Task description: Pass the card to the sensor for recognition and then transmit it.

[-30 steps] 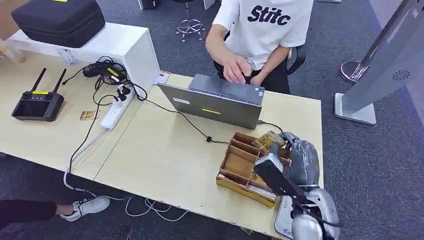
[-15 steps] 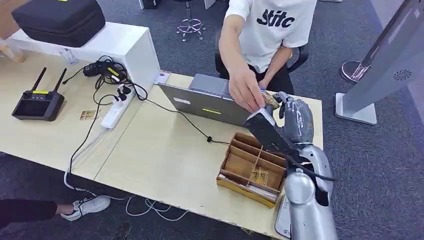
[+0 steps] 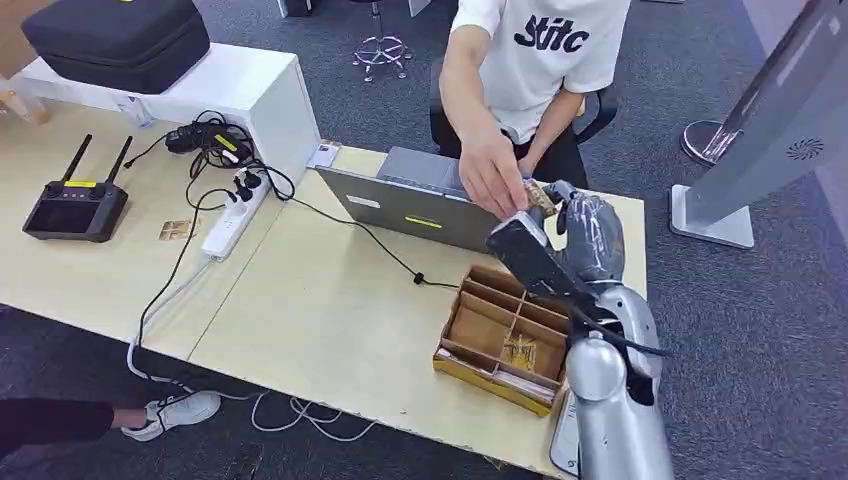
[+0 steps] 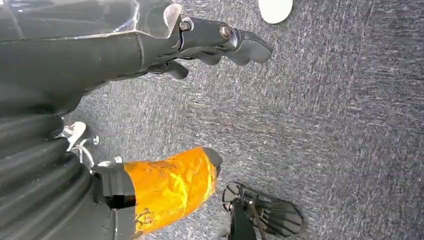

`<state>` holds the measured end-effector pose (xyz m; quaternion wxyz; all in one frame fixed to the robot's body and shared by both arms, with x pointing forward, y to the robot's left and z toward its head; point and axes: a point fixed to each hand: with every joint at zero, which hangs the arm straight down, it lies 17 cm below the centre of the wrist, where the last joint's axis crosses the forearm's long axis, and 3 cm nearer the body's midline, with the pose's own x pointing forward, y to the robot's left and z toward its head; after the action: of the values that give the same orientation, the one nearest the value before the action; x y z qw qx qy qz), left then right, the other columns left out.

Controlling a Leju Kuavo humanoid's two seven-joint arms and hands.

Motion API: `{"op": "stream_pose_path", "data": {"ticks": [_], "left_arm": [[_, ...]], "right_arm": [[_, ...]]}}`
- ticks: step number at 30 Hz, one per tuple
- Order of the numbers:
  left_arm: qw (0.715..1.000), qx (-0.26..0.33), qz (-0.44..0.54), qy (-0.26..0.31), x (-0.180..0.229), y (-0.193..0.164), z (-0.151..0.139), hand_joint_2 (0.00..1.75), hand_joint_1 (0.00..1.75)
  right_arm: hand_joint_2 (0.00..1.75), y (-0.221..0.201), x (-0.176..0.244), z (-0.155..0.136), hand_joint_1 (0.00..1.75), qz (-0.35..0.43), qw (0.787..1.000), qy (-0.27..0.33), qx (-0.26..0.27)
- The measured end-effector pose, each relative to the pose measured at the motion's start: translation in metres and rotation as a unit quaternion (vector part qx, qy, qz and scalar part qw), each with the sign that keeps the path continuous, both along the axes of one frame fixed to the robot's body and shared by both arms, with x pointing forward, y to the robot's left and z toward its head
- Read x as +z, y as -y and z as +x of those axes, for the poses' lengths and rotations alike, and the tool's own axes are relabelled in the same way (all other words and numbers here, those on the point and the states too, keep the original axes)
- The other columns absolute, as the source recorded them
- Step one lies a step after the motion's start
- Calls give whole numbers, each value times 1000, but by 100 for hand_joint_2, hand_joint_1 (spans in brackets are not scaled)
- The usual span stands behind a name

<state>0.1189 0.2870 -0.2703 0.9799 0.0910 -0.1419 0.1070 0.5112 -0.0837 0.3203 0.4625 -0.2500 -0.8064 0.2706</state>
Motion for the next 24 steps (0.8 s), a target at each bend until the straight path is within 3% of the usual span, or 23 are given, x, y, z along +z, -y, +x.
{"op": "stream_pose_path", "data": {"ticks": [8, 10, 12, 15, 19, 22, 24], "left_arm": [[1000, -1, 1, -1, 0, 0, 0, 175, 0], [1000, -3, 3, -1, 0, 0, 0, 175, 0], [1000, -5, 4, -4, 0, 0, -2, 175, 0], [1000, -8, 5, -8, -1, 0, -6, 175, 0], [1000, -8, 8, -10, -1, -2, -7, 175, 0], [1000, -6, 9, -11, -2, -2, -8, 175, 0], [1000, -5, 9, -12, -2, -2, -8, 175, 0]], "right_arm": [[175, 2, 5, 3, 0, 59, 998, 1, 18], [175, 29, 11, 5, 0, 156, 988, 4, 9], [175, 89, 16, 7, 0, 263, 965, 18, -12], [175, 194, 27, -13, 0, 330, 935, 102, -85], [175, 325, 4, -74, 0, 422, 866, 191, -188], [175, 400, -37, -131, 0, 454, 817, 240, -261], [175, 433, -65, -166, 0, 457, 797, 252, -302]]}}
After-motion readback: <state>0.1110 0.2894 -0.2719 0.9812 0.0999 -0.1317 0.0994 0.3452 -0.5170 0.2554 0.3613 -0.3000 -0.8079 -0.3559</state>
